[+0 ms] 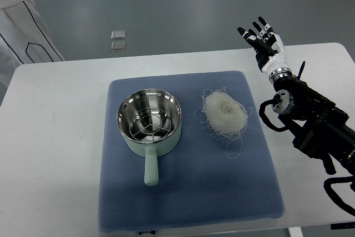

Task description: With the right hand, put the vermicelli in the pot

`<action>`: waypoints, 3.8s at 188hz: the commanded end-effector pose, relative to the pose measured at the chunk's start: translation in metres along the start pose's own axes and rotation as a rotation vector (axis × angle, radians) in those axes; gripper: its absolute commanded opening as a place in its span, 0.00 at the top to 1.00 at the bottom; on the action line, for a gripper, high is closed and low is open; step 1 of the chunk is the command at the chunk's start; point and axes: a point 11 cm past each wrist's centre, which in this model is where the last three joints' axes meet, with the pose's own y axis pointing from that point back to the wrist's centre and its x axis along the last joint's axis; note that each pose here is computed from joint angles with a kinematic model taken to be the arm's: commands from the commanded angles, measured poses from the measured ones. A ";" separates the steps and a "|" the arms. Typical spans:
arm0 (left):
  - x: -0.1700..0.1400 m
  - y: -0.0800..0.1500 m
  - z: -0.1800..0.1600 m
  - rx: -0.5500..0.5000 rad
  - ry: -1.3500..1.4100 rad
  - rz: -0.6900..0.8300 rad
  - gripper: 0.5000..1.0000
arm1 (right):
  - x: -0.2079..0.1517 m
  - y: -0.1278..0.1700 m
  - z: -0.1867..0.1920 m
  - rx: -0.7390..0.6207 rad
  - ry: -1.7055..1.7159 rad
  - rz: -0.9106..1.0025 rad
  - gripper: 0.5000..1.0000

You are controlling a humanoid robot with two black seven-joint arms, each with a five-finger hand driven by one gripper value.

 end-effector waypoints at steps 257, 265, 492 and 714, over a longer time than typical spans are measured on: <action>0.001 0.000 0.000 0.001 0.005 0.003 0.00 | 0.008 0.000 -0.003 0.006 0.009 0.011 0.16; 0.001 0.000 0.001 -0.001 0.004 0.003 0.00 | 0.007 0.000 -0.003 0.006 0.006 0.010 0.16; 0.001 0.000 0.001 -0.002 0.004 0.003 0.00 | -0.013 0.062 -0.064 -0.087 1.137 -0.938 0.16; 0.001 0.000 0.001 -0.002 0.004 0.003 0.00 | -0.042 0.085 -0.002 -0.058 1.489 -1.151 0.16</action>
